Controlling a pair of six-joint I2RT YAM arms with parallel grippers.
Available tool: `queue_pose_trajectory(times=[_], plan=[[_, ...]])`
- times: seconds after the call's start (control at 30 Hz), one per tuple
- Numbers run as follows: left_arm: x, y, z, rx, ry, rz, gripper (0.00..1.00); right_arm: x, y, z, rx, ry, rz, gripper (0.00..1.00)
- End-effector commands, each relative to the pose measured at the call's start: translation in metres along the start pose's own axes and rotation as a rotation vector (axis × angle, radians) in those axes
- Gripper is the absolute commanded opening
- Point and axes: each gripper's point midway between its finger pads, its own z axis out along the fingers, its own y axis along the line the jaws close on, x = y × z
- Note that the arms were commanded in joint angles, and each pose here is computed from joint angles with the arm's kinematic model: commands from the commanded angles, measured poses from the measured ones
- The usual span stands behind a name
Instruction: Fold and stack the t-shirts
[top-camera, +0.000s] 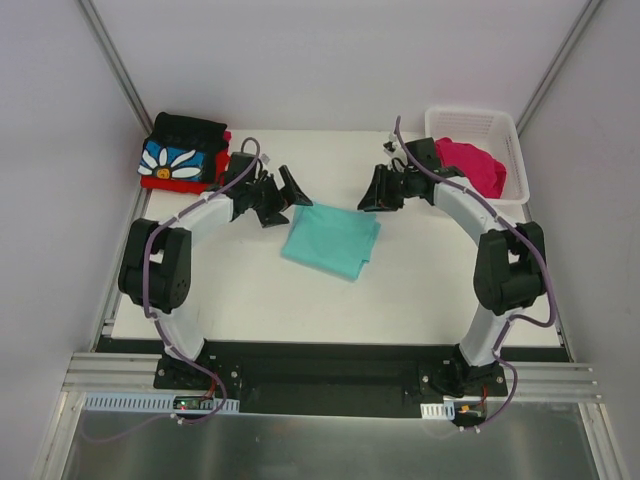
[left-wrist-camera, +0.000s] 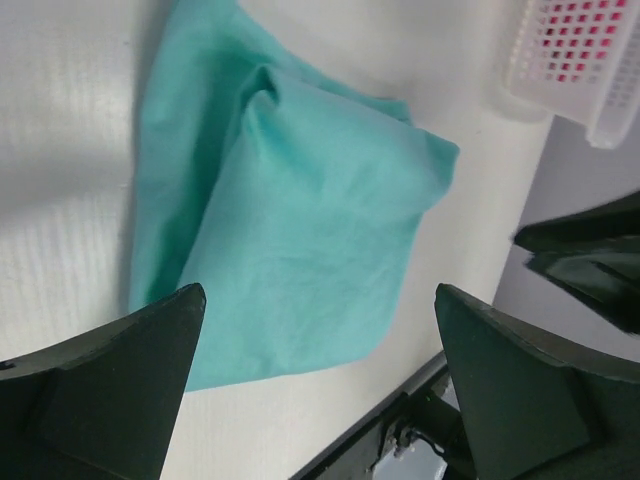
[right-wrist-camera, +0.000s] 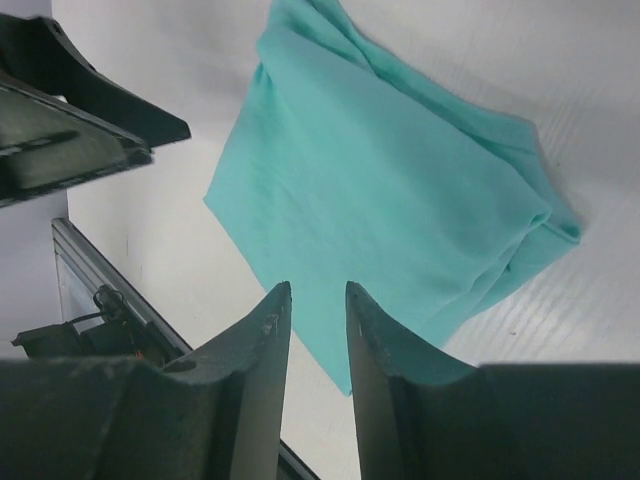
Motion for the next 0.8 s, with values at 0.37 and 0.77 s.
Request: queue_pose_trajectory(times=[0.37, 0.77], plan=[[0.061, 0.004, 0.028, 0.078, 0.425, 0.01, 0.99, 0.037, -0.003, 0.037, -0.104, 0.081, 0.117, 0.38], [0.088, 0.025, 0.027, 0.019, 0.469, 0.005, 0.99, 0.02, -0.039, 0.097, -0.094, 0.123, 0.14, 0.36]])
